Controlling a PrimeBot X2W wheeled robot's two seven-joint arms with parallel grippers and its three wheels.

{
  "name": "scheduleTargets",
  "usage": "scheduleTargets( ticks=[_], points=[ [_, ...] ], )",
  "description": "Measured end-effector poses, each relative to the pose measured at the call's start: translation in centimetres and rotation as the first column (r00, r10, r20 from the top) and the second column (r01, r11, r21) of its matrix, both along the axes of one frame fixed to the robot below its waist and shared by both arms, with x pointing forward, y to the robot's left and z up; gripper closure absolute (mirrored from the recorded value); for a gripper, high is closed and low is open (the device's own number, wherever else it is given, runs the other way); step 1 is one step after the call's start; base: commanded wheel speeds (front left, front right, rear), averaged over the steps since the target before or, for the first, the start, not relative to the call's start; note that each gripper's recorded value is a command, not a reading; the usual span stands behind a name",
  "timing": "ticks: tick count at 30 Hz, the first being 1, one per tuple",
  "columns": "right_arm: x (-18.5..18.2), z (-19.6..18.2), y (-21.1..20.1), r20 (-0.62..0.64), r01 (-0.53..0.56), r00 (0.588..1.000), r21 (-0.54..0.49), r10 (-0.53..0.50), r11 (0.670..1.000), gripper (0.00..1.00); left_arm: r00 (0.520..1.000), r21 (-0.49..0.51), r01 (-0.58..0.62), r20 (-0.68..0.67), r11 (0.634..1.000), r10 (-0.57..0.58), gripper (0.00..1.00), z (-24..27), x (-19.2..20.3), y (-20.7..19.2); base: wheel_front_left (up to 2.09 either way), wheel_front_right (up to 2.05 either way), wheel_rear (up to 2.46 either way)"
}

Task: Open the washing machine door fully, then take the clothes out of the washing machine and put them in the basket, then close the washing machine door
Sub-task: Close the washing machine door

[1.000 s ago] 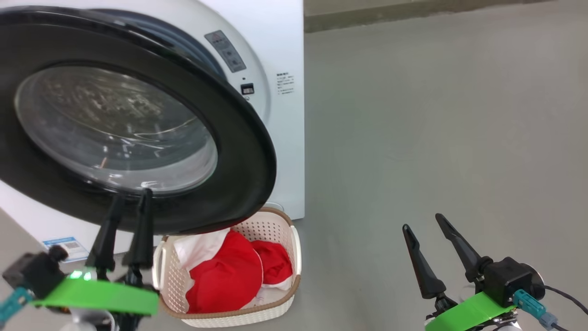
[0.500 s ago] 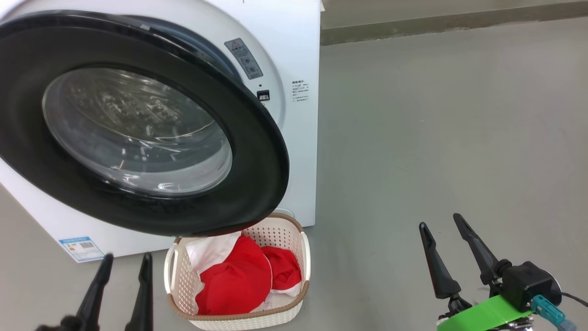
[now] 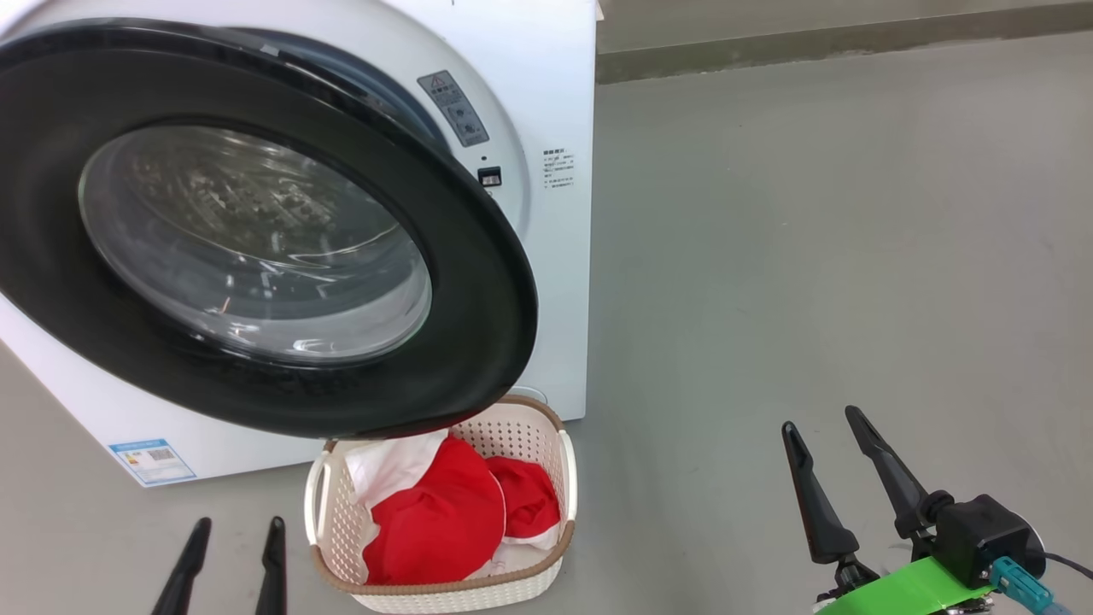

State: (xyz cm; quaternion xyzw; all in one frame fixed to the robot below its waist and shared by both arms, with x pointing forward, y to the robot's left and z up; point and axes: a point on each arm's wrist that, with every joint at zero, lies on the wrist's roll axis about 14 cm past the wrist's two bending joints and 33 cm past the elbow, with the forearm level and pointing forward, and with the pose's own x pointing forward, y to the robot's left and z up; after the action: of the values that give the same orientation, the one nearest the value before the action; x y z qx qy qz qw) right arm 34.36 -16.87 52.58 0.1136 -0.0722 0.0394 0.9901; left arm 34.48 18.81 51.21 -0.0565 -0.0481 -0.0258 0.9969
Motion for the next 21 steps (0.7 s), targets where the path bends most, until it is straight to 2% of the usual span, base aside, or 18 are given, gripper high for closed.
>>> scheduleTargets(
  ticks=[21],
  points=[
    [0.11, -0.4, 0.64, -0.013, -0.018, 1.0, 0.001, 0.018, 1.0, 0.0, 1.0, -0.007, -0.004, -0.015, 1.0, 0.004, 0.0, -0.51, -0.19, 0.08, 0.0, 0.0, 0.0]
  ],
)
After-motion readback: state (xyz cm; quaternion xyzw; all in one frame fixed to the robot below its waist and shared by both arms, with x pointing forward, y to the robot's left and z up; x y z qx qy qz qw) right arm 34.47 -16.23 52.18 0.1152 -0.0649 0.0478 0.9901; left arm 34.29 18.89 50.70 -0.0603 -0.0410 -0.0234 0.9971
